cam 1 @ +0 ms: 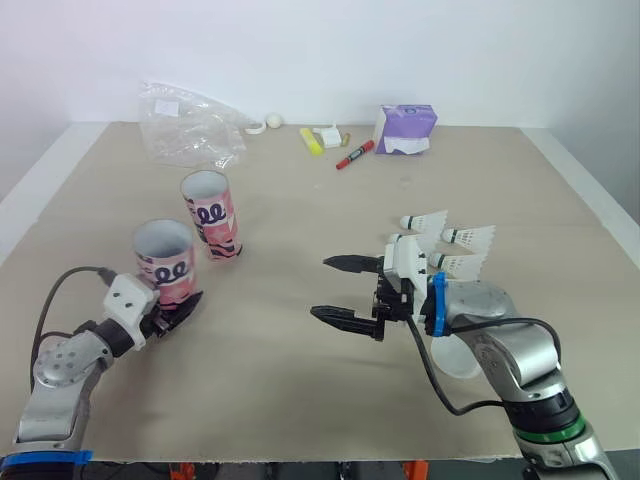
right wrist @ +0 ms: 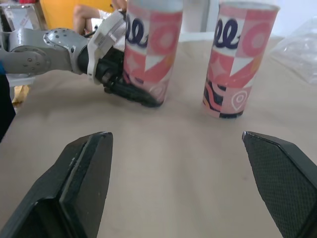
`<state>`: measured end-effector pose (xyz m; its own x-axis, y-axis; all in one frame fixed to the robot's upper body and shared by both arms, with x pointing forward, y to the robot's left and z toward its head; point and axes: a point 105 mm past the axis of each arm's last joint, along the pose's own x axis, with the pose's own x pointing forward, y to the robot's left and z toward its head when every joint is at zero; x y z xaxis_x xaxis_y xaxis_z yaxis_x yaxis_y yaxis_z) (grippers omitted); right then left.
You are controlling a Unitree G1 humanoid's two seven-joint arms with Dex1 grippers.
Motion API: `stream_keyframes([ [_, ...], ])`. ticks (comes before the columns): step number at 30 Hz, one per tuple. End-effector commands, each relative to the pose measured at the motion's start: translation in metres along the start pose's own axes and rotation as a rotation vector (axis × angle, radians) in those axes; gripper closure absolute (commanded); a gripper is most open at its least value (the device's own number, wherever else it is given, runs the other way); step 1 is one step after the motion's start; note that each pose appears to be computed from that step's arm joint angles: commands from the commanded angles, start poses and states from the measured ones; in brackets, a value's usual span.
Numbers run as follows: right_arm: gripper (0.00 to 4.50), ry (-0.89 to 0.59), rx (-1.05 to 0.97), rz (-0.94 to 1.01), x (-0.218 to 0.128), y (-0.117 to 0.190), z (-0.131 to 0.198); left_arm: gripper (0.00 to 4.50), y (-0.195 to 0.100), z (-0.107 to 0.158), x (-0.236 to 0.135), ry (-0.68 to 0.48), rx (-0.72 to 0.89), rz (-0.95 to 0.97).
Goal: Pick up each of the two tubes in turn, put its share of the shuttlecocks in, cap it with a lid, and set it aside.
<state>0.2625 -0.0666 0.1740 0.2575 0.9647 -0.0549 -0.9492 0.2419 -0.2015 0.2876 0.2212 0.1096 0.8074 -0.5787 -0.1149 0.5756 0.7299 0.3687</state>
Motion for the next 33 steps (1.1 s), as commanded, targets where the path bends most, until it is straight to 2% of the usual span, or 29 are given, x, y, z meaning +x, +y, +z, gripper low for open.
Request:
stream_keyframes([
  [1, 0.0, -0.021, -0.049, 0.015, -0.011, 0.011, 0.015, 1.63, -0.026, 0.03, 0.018, -0.056, 0.085, -0.217],
  [4, 0.0, -0.011, -0.049, 0.007, -0.018, 0.015, 0.016, 1.63, -0.044, 0.04, 0.03, -0.062, 0.106, -0.352],
  [9, 0.0, 0.031, -0.025, -0.094, -0.045, 0.021, 0.011, 1.63, -0.091, 0.056, 0.056, 0.0, 0.211, -0.73],
  [12, 0.0, 0.044, -0.011, -0.141, -0.053, 0.023, 0.008, 1.63, -0.097, 0.064, 0.063, 0.021, 0.204, -0.814],
  [16, 0.0, 0.054, 0.018, -0.237, -0.066, 0.025, 0.003, 1.63, -0.102, 0.07, 0.079, 0.105, 0.282, -0.922],
  [19, 0.0, 0.073, 0.03, -0.283, -0.073, 0.03, -0.003, 1.63, -0.101, 0.074, 0.092, 0.16, 0.341, -0.967],
  [24, 0.0, 0.082, 0.031, -0.307, -0.074, 0.031, -0.007, 1.63, -0.099, 0.073, 0.108, 0.215, 0.467, -0.933],
  [28, 0.0, 0.088, 0.035, -0.314, -0.075, 0.03, -0.011, 1.63, -0.108, 0.08, 0.114, 0.216, 0.51, -0.918],
  [33, 0.0, 0.085, 0.054, -0.345, -0.078, 0.026, -0.013, 1.63, -0.112, 0.071, 0.12, 0.249, 0.505, -0.866],
])
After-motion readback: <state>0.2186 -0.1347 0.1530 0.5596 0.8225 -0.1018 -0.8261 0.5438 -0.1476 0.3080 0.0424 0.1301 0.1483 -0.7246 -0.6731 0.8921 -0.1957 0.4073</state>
